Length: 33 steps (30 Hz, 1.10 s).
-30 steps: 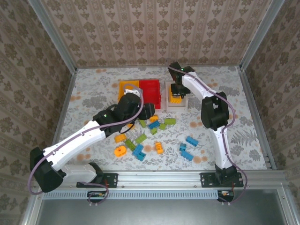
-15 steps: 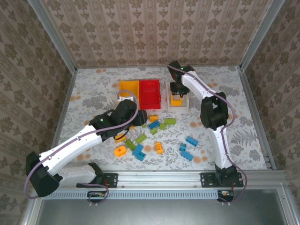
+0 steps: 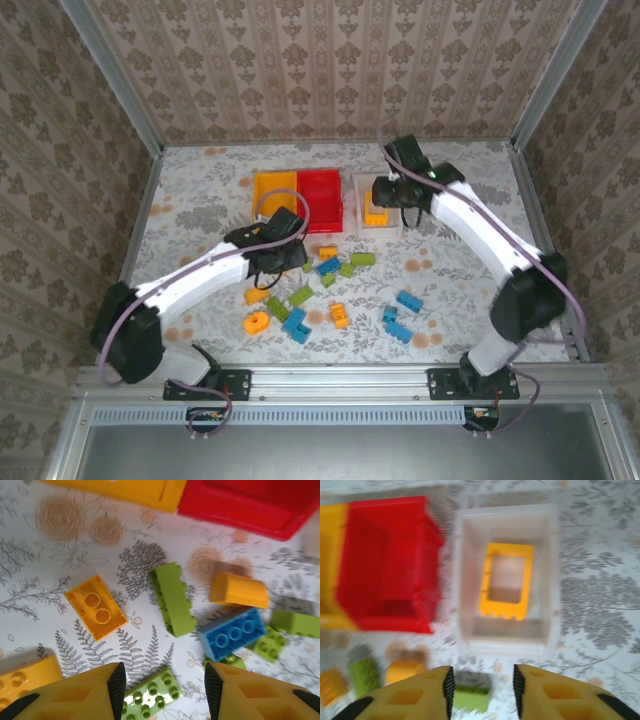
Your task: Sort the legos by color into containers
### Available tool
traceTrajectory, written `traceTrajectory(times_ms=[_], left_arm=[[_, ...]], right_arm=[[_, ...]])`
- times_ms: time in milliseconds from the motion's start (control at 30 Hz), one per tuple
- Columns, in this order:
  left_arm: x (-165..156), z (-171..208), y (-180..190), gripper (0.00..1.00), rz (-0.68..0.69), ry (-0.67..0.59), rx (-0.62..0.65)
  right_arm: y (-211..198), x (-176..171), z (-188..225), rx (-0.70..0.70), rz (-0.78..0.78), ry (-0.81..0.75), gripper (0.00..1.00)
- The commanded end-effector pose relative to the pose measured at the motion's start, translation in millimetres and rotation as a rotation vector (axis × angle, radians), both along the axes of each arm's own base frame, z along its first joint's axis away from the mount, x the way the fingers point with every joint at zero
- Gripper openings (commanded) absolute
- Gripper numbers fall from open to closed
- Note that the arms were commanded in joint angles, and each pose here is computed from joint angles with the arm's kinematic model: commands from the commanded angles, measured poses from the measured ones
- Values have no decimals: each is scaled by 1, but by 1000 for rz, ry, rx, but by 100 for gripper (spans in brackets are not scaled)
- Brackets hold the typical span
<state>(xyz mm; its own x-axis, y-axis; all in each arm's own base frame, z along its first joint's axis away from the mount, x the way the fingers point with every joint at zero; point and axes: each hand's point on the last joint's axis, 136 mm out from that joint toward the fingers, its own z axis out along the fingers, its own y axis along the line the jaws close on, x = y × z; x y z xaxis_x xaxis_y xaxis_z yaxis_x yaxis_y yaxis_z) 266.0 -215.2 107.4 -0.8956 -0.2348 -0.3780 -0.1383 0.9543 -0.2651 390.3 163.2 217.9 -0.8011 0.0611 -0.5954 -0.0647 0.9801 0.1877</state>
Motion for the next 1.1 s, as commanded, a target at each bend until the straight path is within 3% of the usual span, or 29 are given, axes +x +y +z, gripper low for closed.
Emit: traceTrajectory(times_ms=[0, 133, 333, 567, 867, 1067], left_arm=[[13, -9, -15, 51, 70, 58, -61], [29, -25, -23, 54, 103, 84, -86], [38, -46, -24, 52, 119, 125, -41], [43, -62, -27, 47, 107, 138, -27], [47, -64, -25, 23, 81, 116, 5], [51, -21, -3, 17, 45, 14, 82]], right_arm=[[35, -30, 16, 186, 169, -102, 44], [45, -83, 7, 265, 269, -82, 50], [39, -121, -7, 303, 262, -33, 51], [38, -130, -2, 332, 251, -31, 51], [46, -130, -10, 340, 255, -10, 48], [56, -130, -5, 360, 273, -30, 46]])
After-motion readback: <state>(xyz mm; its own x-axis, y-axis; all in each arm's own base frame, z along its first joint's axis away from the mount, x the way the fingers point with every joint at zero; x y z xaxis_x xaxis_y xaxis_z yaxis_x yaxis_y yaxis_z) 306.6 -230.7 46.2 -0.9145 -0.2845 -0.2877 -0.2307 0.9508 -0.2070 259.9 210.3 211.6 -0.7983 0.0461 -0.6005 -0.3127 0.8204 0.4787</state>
